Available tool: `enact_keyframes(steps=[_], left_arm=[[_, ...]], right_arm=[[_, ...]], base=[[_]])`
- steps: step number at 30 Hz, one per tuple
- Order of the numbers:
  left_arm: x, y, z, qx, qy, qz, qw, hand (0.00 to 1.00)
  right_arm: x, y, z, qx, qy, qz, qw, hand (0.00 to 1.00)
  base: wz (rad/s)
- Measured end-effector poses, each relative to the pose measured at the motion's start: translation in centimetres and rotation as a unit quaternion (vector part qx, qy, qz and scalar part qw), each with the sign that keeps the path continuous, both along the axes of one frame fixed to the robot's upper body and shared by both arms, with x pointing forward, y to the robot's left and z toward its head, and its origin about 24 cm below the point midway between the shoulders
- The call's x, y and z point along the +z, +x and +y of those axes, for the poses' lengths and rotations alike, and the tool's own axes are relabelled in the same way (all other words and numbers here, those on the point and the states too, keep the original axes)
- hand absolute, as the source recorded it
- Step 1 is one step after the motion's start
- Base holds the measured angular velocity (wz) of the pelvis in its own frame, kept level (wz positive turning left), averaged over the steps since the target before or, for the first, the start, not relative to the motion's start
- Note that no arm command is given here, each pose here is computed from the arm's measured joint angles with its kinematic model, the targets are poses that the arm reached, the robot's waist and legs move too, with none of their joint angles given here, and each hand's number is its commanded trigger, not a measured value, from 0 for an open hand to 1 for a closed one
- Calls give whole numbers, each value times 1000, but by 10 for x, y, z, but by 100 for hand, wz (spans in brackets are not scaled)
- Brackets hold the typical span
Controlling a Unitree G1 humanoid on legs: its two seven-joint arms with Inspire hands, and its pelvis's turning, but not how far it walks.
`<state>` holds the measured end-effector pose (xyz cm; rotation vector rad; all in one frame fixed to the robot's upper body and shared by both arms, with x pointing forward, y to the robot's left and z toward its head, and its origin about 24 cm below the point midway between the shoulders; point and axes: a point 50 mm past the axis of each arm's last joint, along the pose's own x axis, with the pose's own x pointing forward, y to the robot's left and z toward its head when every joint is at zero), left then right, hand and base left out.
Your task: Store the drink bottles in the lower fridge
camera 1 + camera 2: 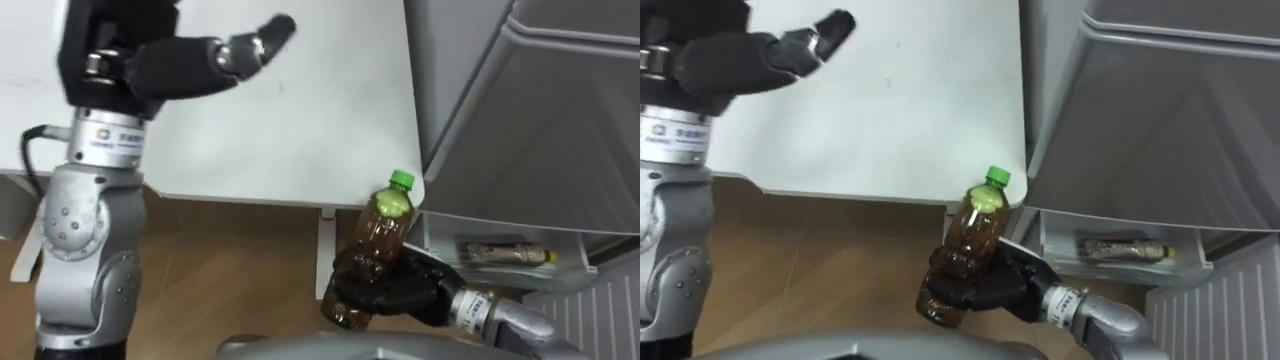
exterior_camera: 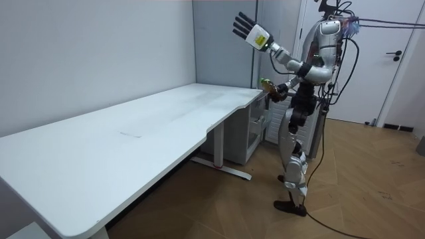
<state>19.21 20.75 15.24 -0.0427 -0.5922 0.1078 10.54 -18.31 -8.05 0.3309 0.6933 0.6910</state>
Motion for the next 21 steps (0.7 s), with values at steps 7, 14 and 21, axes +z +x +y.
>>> enact_keyframes(steps=[7, 14, 21], left_arm=[[13, -37, 67, 285, -22, -64, 956, 0], [8, -64, 105, 435, -78, -79, 894, 0], [-37, -97, 146, 529, -243, 2, 813, 0]], right_arm=[[-10, -37, -20, -48, -35, 49, 997, 100], [-16, -48, -22, -74, -53, 72, 993, 100], [-22, -58, -25, -117, -88, 116, 982, 100]], base=[[8], [1], [-2]])
